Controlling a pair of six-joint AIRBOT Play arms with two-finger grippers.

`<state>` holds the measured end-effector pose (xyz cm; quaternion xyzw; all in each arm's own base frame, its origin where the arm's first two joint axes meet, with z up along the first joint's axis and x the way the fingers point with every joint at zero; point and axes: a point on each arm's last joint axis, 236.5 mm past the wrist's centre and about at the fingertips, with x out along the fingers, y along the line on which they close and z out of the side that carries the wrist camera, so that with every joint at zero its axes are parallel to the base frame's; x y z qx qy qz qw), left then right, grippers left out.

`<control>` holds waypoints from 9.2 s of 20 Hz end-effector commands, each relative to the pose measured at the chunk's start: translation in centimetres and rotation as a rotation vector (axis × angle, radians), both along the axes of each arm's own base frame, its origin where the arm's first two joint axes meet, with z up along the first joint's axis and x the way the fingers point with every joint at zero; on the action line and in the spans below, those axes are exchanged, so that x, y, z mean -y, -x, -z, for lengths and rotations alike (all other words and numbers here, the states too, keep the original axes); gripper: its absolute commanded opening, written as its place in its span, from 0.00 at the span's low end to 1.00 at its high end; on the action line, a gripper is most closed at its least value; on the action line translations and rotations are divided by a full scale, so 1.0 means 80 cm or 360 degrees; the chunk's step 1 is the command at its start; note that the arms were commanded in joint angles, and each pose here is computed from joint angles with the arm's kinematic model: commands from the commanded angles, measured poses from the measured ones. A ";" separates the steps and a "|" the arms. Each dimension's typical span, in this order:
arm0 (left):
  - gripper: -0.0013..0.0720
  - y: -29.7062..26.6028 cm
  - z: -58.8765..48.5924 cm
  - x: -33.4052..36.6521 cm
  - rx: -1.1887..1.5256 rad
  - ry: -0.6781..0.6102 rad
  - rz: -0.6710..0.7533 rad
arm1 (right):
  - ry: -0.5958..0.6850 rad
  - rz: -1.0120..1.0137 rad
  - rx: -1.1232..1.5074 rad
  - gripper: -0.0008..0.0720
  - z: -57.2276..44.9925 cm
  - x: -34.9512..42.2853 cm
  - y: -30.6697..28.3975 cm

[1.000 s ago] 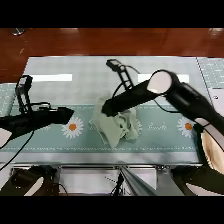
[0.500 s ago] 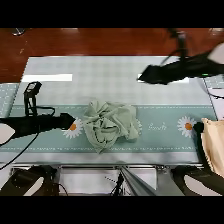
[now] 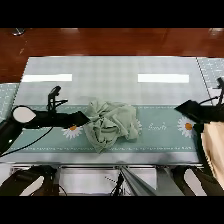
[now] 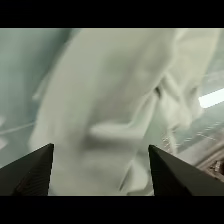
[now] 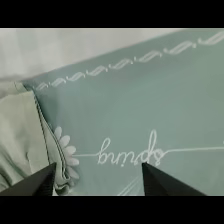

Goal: Fold the shirts.

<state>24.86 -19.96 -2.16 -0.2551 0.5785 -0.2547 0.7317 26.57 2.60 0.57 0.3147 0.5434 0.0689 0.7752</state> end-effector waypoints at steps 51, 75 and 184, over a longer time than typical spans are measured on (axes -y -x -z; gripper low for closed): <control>0.05 0.083 -0.466 -0.046 0.1282 -0.0118 0.0307 | 0.0724 -0.0519 0.1210 0.04 -0.438 -0.067 0.105; 0.52 -0.238 -0.032 -0.002 0.0395 -0.0024 -0.0150 | -0.0314 -0.0013 0.0170 0.26 -0.005 -0.059 -0.241; 0.98 -0.186 -0.114 -0.147 -0.0133 -0.0448 -0.0046 | 0.0535 -0.0259 -0.0380 0.87 0.018 0.085 -0.140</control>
